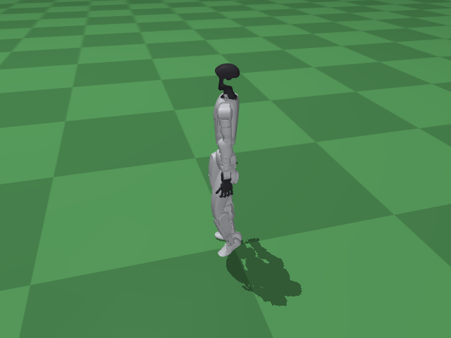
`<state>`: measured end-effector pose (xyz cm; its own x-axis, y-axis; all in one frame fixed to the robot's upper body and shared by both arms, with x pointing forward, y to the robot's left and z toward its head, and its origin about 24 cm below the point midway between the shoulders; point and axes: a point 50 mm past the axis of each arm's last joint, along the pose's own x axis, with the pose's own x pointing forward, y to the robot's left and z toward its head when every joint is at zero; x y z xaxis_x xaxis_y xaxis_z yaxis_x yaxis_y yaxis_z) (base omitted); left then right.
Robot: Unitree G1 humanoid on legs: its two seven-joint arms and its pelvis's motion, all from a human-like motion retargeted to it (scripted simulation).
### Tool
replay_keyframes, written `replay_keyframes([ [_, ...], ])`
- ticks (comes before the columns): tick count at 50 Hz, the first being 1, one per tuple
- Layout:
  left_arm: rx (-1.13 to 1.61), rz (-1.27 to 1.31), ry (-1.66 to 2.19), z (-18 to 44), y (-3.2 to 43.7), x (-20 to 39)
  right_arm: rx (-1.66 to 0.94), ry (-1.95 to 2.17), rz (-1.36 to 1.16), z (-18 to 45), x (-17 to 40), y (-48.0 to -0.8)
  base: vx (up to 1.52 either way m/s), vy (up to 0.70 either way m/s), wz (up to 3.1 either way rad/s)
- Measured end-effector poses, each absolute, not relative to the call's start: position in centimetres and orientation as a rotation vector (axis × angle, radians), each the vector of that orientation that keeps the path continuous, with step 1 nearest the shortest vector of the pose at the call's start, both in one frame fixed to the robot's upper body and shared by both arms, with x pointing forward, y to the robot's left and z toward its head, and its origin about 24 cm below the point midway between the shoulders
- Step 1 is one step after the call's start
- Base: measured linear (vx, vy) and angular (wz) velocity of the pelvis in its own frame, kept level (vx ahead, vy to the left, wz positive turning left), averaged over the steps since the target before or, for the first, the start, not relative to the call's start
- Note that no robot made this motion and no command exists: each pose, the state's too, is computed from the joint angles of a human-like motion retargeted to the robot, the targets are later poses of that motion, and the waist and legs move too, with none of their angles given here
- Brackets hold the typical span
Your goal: In place motions
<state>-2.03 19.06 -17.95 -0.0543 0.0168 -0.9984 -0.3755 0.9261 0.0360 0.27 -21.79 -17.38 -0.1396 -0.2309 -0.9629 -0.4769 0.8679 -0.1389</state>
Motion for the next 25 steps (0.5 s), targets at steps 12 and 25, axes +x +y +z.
replay_keyframes([
  [12, -0.512, 0.388, 1.964, -15.3, 17.8, -13.1, -0.553, 1.014, 0.430, -12.8, 21.1, -16.2, -0.17, -0.07, -0.70],
  [25, -0.527, 0.431, 1.867, -16.3, 18.0, -9.9, -0.540, 1.245, 0.462, -16.8, 10.9, -17.5, 0.11, 0.06, -0.08],
])
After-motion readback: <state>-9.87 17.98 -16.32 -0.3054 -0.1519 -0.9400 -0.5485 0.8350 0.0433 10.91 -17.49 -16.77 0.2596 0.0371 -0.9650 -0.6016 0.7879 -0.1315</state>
